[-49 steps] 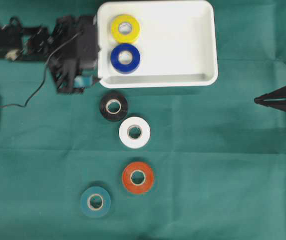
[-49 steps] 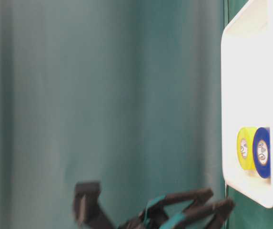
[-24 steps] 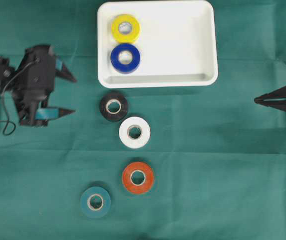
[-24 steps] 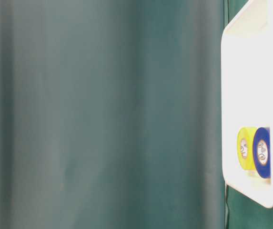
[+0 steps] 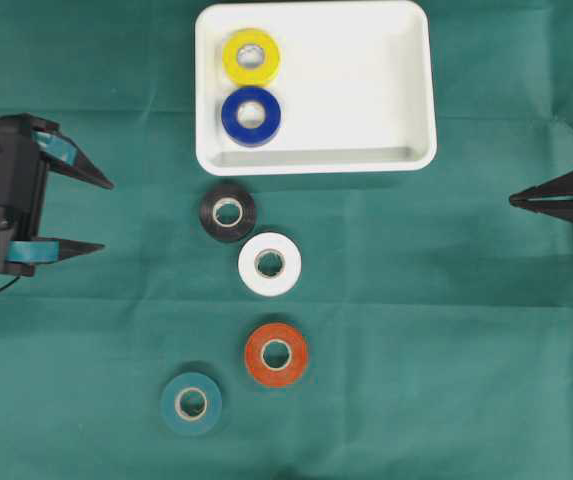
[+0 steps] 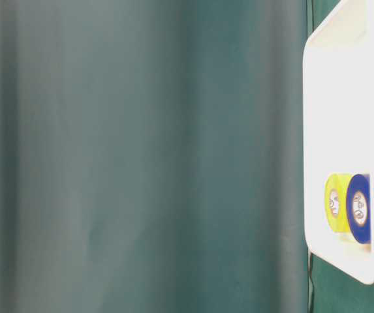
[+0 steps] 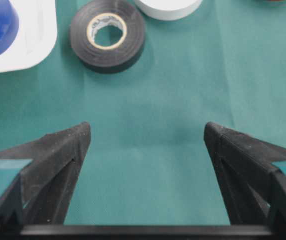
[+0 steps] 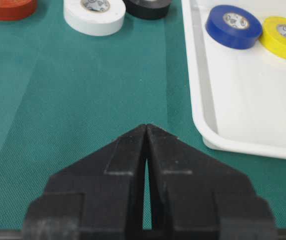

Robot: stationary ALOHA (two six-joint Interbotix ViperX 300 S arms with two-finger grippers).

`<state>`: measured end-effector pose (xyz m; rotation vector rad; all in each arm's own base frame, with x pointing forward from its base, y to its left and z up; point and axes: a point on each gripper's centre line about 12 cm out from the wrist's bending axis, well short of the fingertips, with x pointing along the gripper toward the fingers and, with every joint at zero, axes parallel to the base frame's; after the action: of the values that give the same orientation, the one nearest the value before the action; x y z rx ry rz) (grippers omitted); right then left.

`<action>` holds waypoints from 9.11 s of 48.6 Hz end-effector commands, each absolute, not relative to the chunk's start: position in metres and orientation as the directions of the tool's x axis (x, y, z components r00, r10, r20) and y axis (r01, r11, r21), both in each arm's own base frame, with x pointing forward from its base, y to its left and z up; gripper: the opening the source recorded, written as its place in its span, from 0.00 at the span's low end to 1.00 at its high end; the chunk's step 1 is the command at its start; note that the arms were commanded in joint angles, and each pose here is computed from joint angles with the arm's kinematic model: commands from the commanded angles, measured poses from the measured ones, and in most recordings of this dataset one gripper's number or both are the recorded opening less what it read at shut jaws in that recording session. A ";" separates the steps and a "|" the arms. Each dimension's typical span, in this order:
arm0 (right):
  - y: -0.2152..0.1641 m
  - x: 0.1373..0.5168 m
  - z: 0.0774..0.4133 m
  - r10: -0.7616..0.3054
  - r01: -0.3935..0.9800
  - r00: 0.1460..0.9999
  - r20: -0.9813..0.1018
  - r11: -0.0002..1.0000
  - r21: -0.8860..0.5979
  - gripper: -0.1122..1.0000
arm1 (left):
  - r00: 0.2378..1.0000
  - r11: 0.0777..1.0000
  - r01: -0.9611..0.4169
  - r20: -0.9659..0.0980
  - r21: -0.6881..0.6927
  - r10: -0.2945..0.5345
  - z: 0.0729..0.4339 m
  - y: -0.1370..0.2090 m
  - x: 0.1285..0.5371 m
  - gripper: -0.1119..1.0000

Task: Put the tape into the white case with the left arm.
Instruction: 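Release the blue roll and retract the left gripper, then move the left gripper to the black tape roll and grasp it, then carry the black roll into the tray and set it down, then open the left gripper and retract it to the side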

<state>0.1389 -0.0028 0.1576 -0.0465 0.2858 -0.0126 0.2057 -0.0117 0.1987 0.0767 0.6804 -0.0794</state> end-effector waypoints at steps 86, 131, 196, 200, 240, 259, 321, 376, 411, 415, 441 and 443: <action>-0.003 0.141 0.162 -0.020 0.007 0.964 -0.267 0.999 -0.049 0.02 | 0.697 0.989 0.139 -0.715 0.053 -0.059 0.169 -0.025 0.311 0.98; -0.003 0.141 0.162 -0.020 0.007 0.964 -0.267 0.999 -0.049 0.02 | 0.588 0.982 0.164 -0.809 0.095 -0.020 0.115 -0.011 0.359 0.98; -0.003 0.141 0.162 -0.020 0.007 0.963 -0.268 0.999 -0.049 0.02 | 0.557 0.969 0.235 -0.828 0.079 -0.067 0.192 -0.035 0.336 0.32; -0.003 0.141 0.162 -0.019 0.006 0.963 -0.268 0.999 -0.049 0.02 | 0.556 0.969 0.235 -0.829 0.079 -0.067 0.192 -0.035 0.336 0.32; -0.003 0.141 0.162 -0.020 0.007 0.963 -0.268 0.999 -0.049 0.02 | 0.567 0.978 0.117 -0.820 0.172 0.077 0.190 0.058 0.390 0.32; -0.003 0.141 0.161 -0.020 0.007 0.964 -0.265 0.999 -0.049 0.02 | 0.570 0.966 0.067 -0.804 0.249 0.168 0.183 0.132 0.426 0.32; -0.003 0.140 0.159 -0.019 0.007 0.964 -0.264 0.999 -0.049 0.02 | 0.583 0.960 -0.018 -0.777 0.281 0.238 0.169 0.192 0.455 0.63; -0.003 0.140 0.160 -0.019 0.007 0.966 -0.259 0.999 -0.049 0.02 | 0.607 0.976 0.022 -0.779 0.217 0.160 0.208 0.093 0.334 0.97; -0.003 0.140 0.160 -0.019 0.006 0.966 -0.259 0.999 -0.050 0.02 | 0.669 0.992 0.031 -0.740 0.121 0.070 0.198 0.029 0.250 0.96; -0.003 0.140 0.160 -0.019 0.007 0.966 -0.259 0.999 -0.049 0.02 | 0.678 0.991 0.045 -0.733 0.123 0.060 0.198 0.024 0.242 0.96; -0.003 0.140 0.160 -0.019 0.007 0.966 -0.259 0.999 -0.049 0.02 | 0.715 0.988 0.085 -0.698 0.128 0.029 0.187 0.010 0.221 0.96; -0.003 0.140 0.160 -0.019 0.007 0.966 -0.259 0.999 -0.049 0.02 | 0.717 0.987 0.097 -0.697 0.127 0.020 0.188 0.008 0.221 0.96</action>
<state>0.1376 -0.0027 0.1545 -0.0464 0.2797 -0.0120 0.2180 0.0121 0.1829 0.1544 0.7944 -0.0272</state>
